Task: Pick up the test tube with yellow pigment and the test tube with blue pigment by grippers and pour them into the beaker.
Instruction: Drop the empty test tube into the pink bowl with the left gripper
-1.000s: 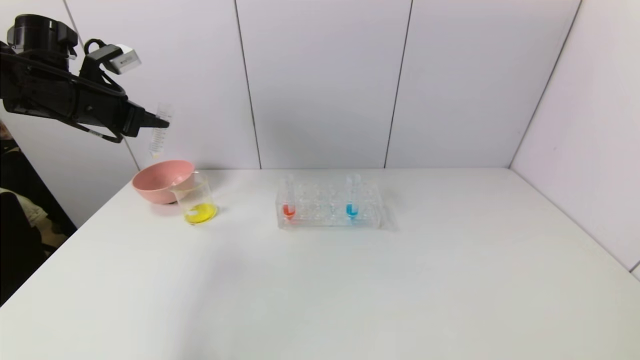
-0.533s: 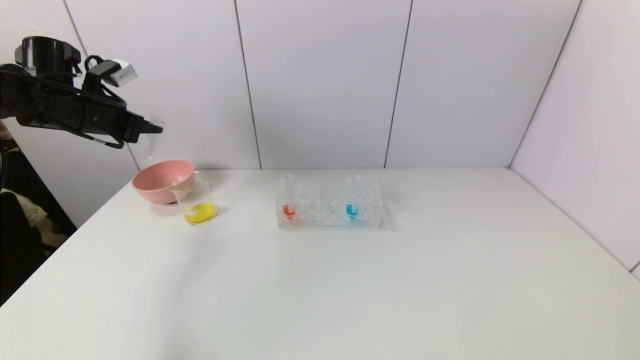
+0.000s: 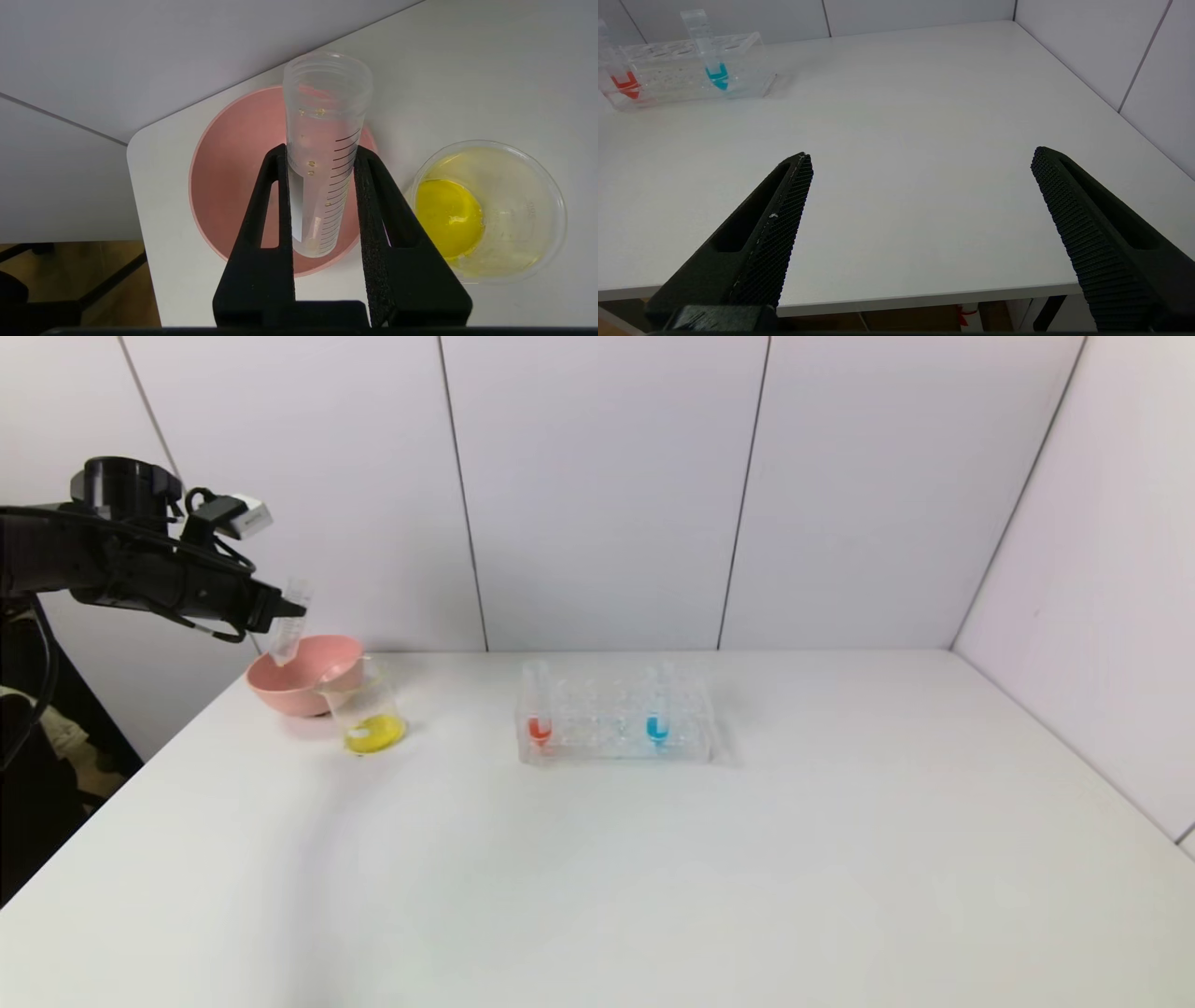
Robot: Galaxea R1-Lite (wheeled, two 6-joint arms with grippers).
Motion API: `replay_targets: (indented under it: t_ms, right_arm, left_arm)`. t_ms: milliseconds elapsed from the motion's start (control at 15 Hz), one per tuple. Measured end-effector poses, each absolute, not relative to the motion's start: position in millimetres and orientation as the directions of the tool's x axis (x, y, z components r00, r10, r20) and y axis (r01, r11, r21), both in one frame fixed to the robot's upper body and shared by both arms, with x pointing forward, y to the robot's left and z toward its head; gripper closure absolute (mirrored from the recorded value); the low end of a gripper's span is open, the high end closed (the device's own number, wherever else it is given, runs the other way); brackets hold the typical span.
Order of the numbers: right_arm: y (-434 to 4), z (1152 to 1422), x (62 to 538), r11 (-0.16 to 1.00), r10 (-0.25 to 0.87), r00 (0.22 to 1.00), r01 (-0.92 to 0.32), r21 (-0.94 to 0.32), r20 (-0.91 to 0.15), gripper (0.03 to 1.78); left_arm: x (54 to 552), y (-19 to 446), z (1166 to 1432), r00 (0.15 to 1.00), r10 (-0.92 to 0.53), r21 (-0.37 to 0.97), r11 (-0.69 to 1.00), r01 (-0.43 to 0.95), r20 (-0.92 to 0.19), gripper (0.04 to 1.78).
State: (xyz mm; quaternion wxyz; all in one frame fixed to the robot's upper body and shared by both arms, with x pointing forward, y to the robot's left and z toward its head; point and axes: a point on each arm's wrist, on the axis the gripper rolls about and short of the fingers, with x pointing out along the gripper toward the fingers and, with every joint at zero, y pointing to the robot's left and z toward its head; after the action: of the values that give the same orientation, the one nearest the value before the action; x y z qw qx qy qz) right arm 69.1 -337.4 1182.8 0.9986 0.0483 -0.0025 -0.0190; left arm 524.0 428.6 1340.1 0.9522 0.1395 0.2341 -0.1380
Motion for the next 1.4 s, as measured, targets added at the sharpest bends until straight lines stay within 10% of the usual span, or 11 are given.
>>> replay_targets:
  t_ms: [600, 1133, 1400]
  right_arm:
    - [-337.4, 1182.8, 69.1, 0.995, -0.038, 0.999, 0.038, 0.097, 0.003, 0.1]
    - [-337.4, 1182.8, 69.1, 0.995, -0.038, 0.999, 0.038, 0.097, 0.003, 0.1]
    - [-337.4, 1182.8, 69.1, 0.995, -0.038, 0.999, 0.038, 0.097, 0.003, 0.1]
  left_arm:
    - [531.8, 433.3, 1323.1, 0.836, -0.199, 0.175, 0.928, 0.328, -0.512, 1.28]
    - [530.9, 434.8, 1324.6, 0.838, -0.197, 0.103, 0.952, 0.287, -0.509, 0.2]
    - [526.0, 429.0, 1338.5, 0.852, -0.201, 0.107, 0.953, 0.285, -0.483, 0.05]
